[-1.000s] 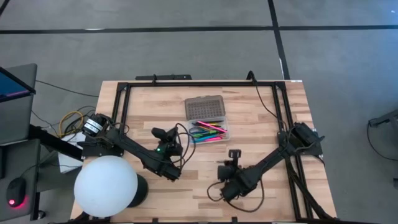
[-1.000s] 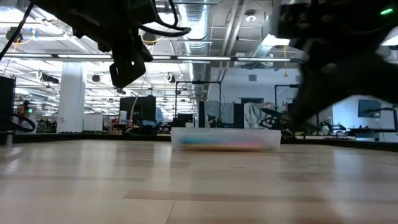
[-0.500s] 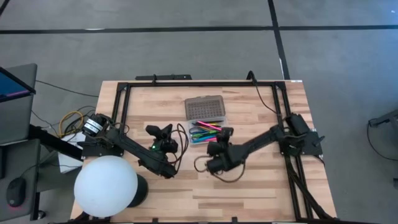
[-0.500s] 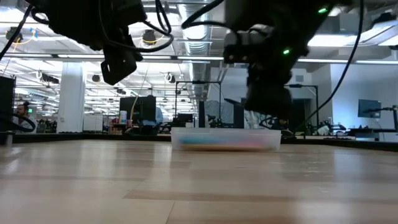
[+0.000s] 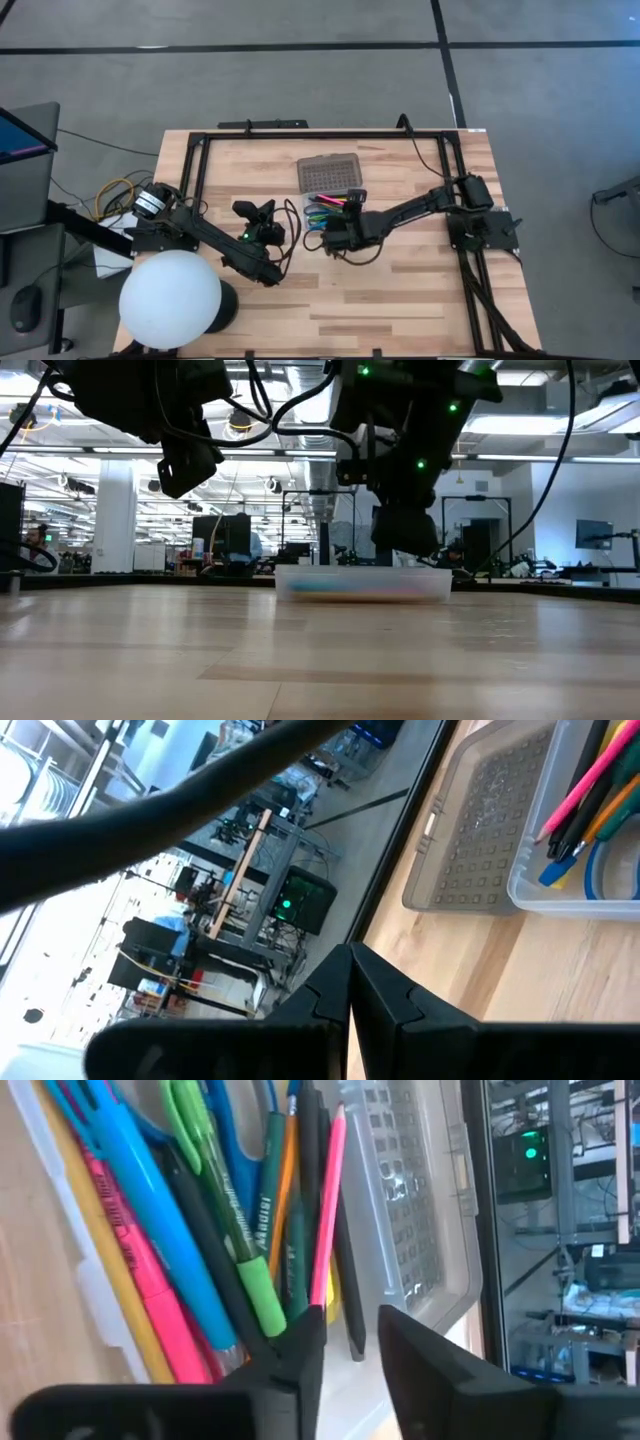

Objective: Pick & place school supplies into a supply box
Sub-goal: Adjust the supply box

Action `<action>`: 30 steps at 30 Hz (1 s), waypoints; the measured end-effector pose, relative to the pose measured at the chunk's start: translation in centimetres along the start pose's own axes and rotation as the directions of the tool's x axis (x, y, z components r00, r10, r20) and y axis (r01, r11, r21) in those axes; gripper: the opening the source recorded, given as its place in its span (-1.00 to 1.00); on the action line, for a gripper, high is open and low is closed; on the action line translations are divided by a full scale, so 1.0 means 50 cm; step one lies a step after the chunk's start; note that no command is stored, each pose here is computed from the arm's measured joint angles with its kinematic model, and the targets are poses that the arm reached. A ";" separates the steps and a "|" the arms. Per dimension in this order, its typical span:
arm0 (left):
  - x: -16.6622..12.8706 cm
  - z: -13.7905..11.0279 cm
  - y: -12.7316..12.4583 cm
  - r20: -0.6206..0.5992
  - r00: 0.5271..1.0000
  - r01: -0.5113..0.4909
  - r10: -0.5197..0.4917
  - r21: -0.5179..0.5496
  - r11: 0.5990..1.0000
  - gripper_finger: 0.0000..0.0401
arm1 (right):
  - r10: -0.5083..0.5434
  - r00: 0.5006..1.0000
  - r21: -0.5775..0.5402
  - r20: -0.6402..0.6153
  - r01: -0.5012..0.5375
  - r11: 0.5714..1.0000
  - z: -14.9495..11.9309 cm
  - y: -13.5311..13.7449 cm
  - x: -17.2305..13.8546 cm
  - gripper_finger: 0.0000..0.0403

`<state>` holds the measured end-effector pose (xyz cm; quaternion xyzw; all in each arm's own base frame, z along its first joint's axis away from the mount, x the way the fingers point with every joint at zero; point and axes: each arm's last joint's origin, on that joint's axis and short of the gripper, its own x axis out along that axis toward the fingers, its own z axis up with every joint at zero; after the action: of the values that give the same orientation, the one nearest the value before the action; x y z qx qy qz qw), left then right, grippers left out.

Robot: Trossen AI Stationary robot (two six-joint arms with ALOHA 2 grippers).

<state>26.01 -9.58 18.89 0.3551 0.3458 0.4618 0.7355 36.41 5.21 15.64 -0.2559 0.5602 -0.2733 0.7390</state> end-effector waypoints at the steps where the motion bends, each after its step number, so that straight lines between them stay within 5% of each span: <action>1: 0.000 0.000 0.000 0.000 1.000 0.000 0.000 0.000 1.000 -1.00 | -0.002 1.000 -0.001 -0.001 0.002 1.000 0.000 0.000 0.000 -0.51; 9: 0.000 0.001 -0.001 -0.001 1.000 0.002 -0.002 0.032 0.999 -1.00 | -0.066 0.992 0.202 0.111 0.043 0.978 0.000 -0.025 -0.061 -0.39; 13: 0.000 0.001 -0.001 -0.004 1.000 0.004 -0.004 0.034 0.999 -1.00 | 0.018 0.980 0.387 0.197 -0.094 0.917 -0.006 -0.062 -0.073 -0.46; 16: 0.000 0.000 -0.002 -0.014 1.000 0.010 -0.009 0.034 0.999 -1.00 | 0.128 0.945 0.505 0.301 -0.272 0.819 -0.008 -0.103 -0.062 -0.49; 20: 0.000 0.000 -0.002 -0.014 1.000 0.010 -0.009 0.040 0.999 -1.00 | 0.235 0.871 0.504 0.432 -0.449 0.738 -0.012 -0.133 -0.031 -0.51; 30: 0.004 0.001 -0.001 -0.015 1.000 0.004 -0.003 0.043 0.999 -1.00 | 0.156 0.931 0.656 0.331 -0.346 0.670 -0.027 -0.195 0.080 -0.56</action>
<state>26.12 -9.42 18.83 0.3669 0.3617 0.4555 0.7260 34.85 -4.67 19.20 0.0937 0.3462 -0.3269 0.8744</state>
